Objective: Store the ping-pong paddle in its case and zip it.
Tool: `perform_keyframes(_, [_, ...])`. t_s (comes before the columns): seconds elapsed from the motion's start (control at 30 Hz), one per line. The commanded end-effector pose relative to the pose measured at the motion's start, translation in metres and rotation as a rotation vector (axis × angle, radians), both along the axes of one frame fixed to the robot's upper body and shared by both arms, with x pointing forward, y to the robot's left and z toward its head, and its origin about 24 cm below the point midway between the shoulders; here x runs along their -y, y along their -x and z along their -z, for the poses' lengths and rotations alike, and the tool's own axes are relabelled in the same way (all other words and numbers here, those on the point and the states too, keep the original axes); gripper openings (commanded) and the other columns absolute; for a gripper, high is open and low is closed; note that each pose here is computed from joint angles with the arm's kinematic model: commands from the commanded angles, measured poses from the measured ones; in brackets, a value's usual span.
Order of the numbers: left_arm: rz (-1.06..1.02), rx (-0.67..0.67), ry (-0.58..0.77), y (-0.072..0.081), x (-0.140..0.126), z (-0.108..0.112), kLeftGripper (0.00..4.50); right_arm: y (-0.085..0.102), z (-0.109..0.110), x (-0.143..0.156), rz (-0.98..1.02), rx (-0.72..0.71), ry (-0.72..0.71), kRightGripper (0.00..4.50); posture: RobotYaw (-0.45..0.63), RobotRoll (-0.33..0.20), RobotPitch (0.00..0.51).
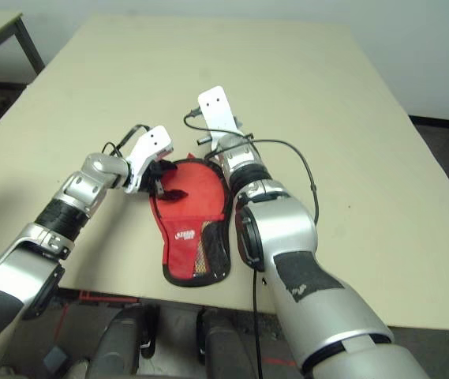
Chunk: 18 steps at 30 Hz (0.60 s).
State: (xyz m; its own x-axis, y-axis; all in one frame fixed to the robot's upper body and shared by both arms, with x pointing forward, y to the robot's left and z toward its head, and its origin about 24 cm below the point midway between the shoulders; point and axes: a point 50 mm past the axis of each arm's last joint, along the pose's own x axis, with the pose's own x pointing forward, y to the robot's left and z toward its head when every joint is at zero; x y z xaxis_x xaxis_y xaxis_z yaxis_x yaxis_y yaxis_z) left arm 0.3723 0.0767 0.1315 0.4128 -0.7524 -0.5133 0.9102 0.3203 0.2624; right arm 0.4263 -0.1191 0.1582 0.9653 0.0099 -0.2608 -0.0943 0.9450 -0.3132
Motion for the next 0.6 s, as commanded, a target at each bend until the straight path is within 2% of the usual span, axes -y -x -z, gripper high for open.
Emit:
perform_keyframes(0.03, [0.006,-0.095,-0.109,0.005,0.003,0.034,4.50,0.002,0.009,0.011,0.073,-0.002,-0.045,0.07,0.13,0.000,0.158])
perform_keyframes(0.43, [0.005,-0.143,-0.204,0.010,-0.001,0.055,4.50,0.002,0.005,0.026,0.252,0.100,-0.169,0.07,0.08,0.000,0.175])
perform_keyframes(0.6, [0.016,-0.148,-0.209,0.011,0.000,0.057,4.50,0.006,0.014,0.033,0.297,0.110,-0.180,0.07,0.06,0.000,0.171])
